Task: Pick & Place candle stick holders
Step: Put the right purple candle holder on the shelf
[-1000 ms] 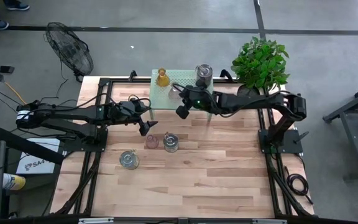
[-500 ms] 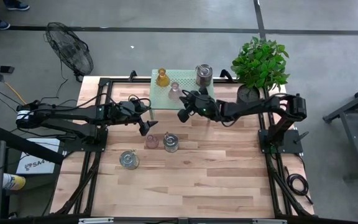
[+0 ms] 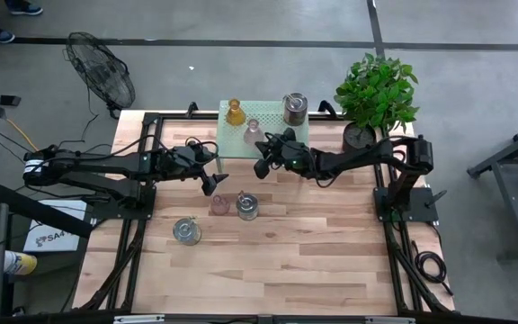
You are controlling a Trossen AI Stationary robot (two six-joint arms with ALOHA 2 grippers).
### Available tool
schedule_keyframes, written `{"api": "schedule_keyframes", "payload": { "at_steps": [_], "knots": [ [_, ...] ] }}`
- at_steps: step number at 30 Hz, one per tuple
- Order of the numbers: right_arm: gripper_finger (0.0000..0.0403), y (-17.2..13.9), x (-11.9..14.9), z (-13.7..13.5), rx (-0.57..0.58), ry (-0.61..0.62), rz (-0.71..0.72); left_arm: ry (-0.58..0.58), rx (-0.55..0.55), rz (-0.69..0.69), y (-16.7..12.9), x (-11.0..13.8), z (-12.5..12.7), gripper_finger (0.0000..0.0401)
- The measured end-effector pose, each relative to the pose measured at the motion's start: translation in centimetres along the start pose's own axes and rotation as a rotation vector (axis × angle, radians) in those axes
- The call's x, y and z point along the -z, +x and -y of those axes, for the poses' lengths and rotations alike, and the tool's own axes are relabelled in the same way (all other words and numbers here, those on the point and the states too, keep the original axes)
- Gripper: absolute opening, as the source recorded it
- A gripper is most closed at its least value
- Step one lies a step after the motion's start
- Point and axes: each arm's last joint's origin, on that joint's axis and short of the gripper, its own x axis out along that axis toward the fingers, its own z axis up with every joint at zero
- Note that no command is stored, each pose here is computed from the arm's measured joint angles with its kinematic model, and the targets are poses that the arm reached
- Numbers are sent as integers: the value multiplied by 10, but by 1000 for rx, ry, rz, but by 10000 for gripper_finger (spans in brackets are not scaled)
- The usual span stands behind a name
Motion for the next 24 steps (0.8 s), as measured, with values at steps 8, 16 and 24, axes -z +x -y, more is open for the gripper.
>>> {"api": "schedule_keyframes", "payload": {
  "at_steps": [8,16,24],
  "knots": [
    [0,7,-4,6,18,11,31,0,0,1,0,0,0,396],
    [0,13,-9,20,53,19,54,0,-1,0,0,0,0,396],
    [0,18,-13,34,68,32,67,0,-3,1,0,0,0,396]
  ]
}}
